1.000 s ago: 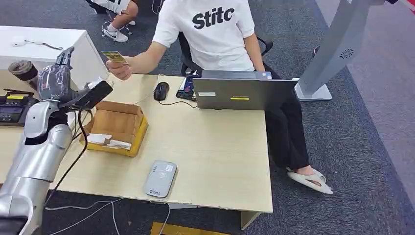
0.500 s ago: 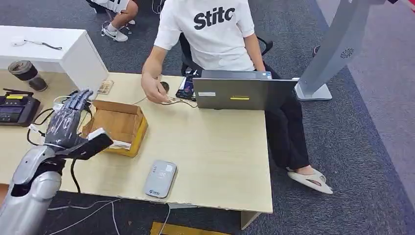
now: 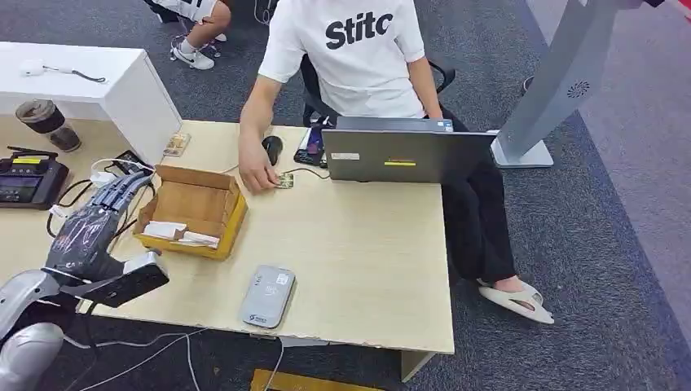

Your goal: Pass the card to the sensor for recognition and then transmit it.

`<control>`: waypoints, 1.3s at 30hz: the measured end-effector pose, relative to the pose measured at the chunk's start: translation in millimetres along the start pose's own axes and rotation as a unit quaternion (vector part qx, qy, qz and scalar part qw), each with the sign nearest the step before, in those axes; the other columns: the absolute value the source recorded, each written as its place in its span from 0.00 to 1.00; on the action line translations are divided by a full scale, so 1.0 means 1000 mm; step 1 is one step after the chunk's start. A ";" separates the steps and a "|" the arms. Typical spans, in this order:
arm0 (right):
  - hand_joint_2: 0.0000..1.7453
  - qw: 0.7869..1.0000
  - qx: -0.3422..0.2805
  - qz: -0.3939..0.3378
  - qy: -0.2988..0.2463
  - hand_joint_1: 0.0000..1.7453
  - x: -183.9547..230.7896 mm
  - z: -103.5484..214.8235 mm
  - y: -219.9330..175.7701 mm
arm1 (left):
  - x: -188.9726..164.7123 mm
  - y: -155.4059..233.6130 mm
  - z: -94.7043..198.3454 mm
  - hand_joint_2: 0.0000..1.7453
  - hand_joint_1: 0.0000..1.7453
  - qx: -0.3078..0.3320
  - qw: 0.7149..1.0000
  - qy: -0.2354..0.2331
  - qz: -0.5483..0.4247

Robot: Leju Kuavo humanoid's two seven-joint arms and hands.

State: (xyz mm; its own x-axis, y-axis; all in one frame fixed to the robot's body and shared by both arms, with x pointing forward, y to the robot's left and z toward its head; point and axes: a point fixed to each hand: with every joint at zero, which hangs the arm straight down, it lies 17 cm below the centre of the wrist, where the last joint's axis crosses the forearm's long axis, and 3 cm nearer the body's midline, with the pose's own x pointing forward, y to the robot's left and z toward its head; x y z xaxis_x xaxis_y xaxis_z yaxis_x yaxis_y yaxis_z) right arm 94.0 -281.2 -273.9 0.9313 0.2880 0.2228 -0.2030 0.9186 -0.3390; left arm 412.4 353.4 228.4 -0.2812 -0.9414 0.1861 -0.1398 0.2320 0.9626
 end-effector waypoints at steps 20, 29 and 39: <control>1.00 1.000 0.008 0.002 0.000 0.00 0.002 0.002 0.008 | -0.063 -0.020 0.003 1.00 0.00 -0.053 0.990 0.079 -0.107; 1.00 1.000 0.010 0.005 -0.002 0.00 0.004 0.003 0.010 | -0.075 -0.039 0.004 1.00 0.00 -0.048 0.985 0.106 -0.130; 1.00 1.000 0.014 0.012 -0.005 0.00 0.006 0.003 0.012 | -0.075 -0.074 0.011 1.00 0.00 -0.065 0.984 0.114 -0.120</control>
State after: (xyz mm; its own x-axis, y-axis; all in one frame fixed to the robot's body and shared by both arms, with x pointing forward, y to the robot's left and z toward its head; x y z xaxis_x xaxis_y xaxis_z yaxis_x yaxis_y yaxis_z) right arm 96.1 -267.2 -273.6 0.9228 0.3134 0.2239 -0.2345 0.9183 -0.3190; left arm 433.0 409.4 141.4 -0.0332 -0.9991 -0.0245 -0.0489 -0.0229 0.9985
